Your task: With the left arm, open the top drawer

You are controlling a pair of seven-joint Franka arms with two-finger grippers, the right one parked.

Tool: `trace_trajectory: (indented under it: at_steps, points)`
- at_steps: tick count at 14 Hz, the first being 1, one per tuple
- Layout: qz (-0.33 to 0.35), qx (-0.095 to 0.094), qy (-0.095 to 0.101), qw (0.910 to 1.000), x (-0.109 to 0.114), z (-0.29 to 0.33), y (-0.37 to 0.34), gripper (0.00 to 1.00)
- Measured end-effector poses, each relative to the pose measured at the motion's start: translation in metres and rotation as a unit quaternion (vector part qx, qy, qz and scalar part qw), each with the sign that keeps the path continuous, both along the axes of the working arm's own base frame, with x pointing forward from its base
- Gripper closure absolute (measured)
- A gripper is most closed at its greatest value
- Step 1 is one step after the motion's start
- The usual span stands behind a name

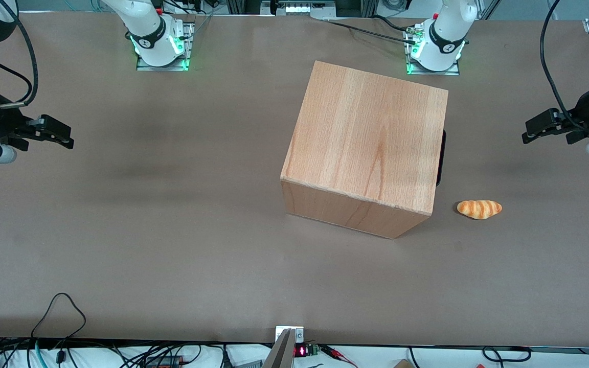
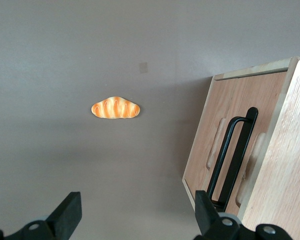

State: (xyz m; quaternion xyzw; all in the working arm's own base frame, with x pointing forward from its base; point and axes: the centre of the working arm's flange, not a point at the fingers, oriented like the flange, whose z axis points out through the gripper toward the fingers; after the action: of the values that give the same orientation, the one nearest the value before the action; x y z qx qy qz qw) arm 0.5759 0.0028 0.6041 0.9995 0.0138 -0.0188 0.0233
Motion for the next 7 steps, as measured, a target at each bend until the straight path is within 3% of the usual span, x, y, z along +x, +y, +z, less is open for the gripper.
trace_trajectory:
  at_steps: [4, 7]
  points:
    - [0.0, 0.0, 0.007, 1.0, 0.001, -0.007, 0.0, 0.0]
    - [-0.007, -0.001, 0.03, 0.9995, 0.007, -0.031, -0.008, 0.0]
